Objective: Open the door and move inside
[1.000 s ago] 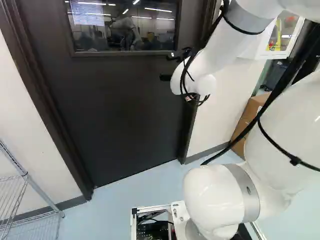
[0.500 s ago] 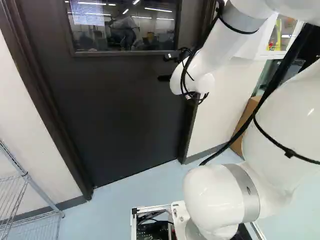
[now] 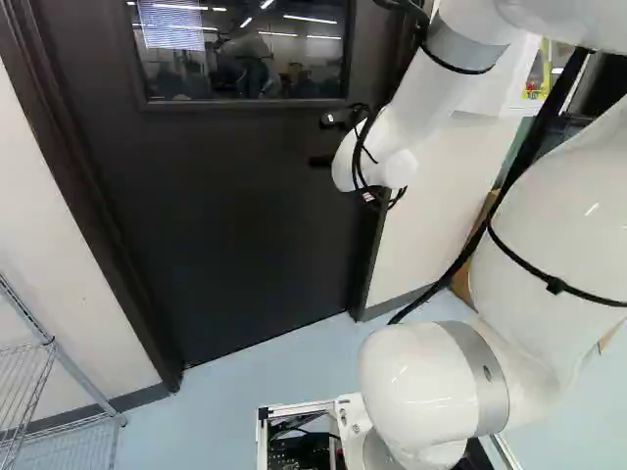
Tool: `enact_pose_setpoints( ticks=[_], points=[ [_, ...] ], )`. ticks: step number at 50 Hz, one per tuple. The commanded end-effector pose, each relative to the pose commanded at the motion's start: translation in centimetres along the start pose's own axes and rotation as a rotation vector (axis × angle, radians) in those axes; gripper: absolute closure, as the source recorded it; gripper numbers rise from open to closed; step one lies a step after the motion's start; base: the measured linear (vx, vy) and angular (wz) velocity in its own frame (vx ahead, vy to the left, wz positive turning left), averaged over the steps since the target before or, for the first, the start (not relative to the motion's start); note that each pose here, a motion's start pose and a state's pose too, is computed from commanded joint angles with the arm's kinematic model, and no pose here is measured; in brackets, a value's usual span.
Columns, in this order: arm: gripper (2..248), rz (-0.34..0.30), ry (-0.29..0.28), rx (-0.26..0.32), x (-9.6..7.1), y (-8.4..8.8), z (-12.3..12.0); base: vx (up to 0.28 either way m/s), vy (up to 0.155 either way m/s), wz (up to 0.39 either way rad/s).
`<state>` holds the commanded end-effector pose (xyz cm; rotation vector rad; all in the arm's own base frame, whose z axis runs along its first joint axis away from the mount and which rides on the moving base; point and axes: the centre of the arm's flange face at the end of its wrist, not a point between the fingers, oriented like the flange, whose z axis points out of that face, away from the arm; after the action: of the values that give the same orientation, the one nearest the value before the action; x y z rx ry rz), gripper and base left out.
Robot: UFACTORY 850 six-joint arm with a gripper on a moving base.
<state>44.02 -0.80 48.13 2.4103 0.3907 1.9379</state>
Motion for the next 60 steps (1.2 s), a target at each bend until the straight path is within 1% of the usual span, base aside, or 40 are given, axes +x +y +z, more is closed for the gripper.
enact_pose_setpoints(
  ticks=[22, 34, 42, 60],
  points=[
    [3, 0.010, -0.050, 0.012, -2.1, -0.4, 0.9, 0.000, 0.000, 0.000],
    [3, 0.015, -0.076, 0.019, -3.2, -0.4, 1.8, 0.000, 0.000, 0.000],
    [3, 0.018, -0.094, 0.024, -3.9, -0.4, 2.8, 0.000, 0.000, 0.000],
    [3, 0.025, -0.128, 0.033, -5.3, -0.2, 5.8, 0.000, 0.000, 0.000]
  ],
)
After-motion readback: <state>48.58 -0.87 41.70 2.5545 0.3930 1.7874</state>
